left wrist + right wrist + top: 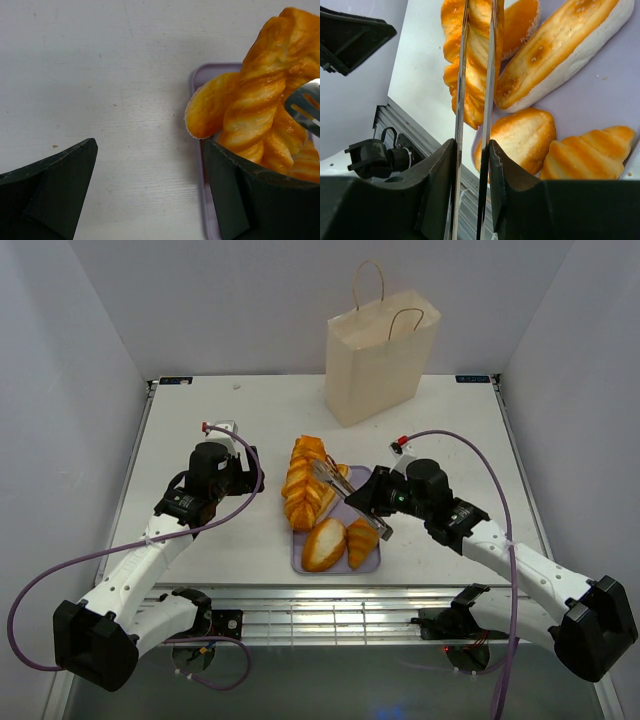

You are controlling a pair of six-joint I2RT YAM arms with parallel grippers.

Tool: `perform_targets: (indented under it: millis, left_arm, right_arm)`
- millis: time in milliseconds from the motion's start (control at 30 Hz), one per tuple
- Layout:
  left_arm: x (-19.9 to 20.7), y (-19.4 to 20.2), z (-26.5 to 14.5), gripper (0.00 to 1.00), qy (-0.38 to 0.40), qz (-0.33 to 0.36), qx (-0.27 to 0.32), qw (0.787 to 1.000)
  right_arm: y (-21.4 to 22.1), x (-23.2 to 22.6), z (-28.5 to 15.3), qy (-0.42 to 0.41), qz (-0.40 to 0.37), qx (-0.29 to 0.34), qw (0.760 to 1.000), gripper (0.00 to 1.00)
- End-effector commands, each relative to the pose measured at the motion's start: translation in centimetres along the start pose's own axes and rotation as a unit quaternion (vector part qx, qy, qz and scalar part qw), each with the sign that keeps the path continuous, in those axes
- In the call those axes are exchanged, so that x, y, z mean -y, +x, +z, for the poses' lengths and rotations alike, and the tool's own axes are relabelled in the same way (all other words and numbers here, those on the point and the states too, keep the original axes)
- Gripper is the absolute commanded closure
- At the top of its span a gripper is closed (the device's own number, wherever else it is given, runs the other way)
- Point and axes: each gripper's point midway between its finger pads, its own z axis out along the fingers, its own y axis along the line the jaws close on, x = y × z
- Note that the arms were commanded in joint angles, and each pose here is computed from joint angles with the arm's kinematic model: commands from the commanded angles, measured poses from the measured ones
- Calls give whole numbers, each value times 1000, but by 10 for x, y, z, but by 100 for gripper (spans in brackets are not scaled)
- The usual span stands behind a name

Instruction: Place the fake bread into the paper bag

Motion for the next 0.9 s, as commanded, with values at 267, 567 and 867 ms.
perform_targets:
  millis: [267, 567, 867]
  left_arm:
    - [7, -18, -9, 2, 11, -2, 24, 1000]
    - [7, -17, -8, 2, 10, 1, 23, 1000]
    - [6, -18, -10, 2, 6, -1, 28, 1000]
  right_arm:
    - [-87, -51, -21, -26, -50, 124, 991, 76]
    - [-208, -104, -47, -36, -87, 246, 965, 75]
    - [-309, -101, -69, -3, -89, 344, 935, 76]
